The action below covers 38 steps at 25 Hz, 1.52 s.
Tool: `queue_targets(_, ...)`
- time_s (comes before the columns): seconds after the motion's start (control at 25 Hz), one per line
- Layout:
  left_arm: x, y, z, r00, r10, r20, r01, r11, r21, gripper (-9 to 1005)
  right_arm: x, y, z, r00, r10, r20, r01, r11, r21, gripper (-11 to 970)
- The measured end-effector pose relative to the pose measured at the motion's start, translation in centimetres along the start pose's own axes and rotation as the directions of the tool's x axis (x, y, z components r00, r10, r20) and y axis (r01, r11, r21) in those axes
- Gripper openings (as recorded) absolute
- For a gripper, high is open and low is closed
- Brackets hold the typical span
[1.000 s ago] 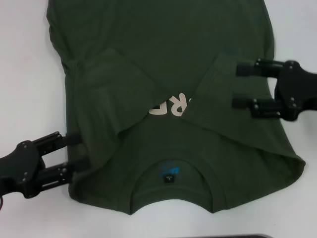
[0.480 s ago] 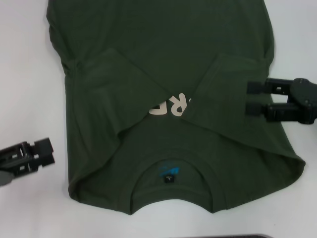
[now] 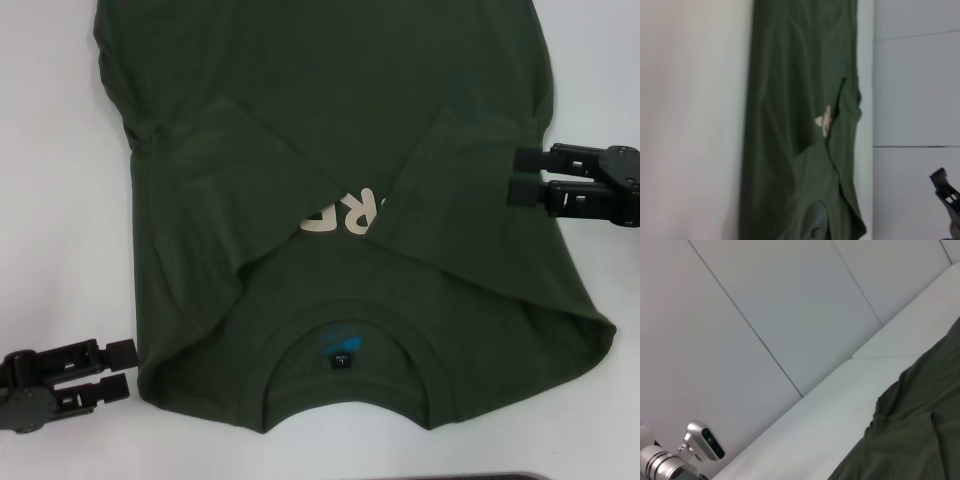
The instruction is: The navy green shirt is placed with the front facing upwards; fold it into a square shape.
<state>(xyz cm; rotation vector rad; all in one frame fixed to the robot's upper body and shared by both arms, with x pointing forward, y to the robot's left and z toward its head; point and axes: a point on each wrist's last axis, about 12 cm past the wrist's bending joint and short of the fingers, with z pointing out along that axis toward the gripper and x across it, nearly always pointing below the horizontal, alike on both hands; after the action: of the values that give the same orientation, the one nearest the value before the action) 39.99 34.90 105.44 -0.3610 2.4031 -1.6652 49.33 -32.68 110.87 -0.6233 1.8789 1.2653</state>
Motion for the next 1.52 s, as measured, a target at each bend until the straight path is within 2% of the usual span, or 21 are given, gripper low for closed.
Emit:
queue_targets(0.44,-0.6,1.5,1.2,0.995,-0.090,0.035,0.094,0.988,-0.123,762,0.4,-0.3,-0.4,1.000,0.017,-0.001,-0.017,0.999,0.035,867)
queue_targets(1.52,-0.8,1.7,2.4,0.994,-0.107,0.028,0.110,0.982,-0.151,761,0.1,-0.3,-0.3,1.000,0.012,0.009,-0.012,0.999,0.035,866)
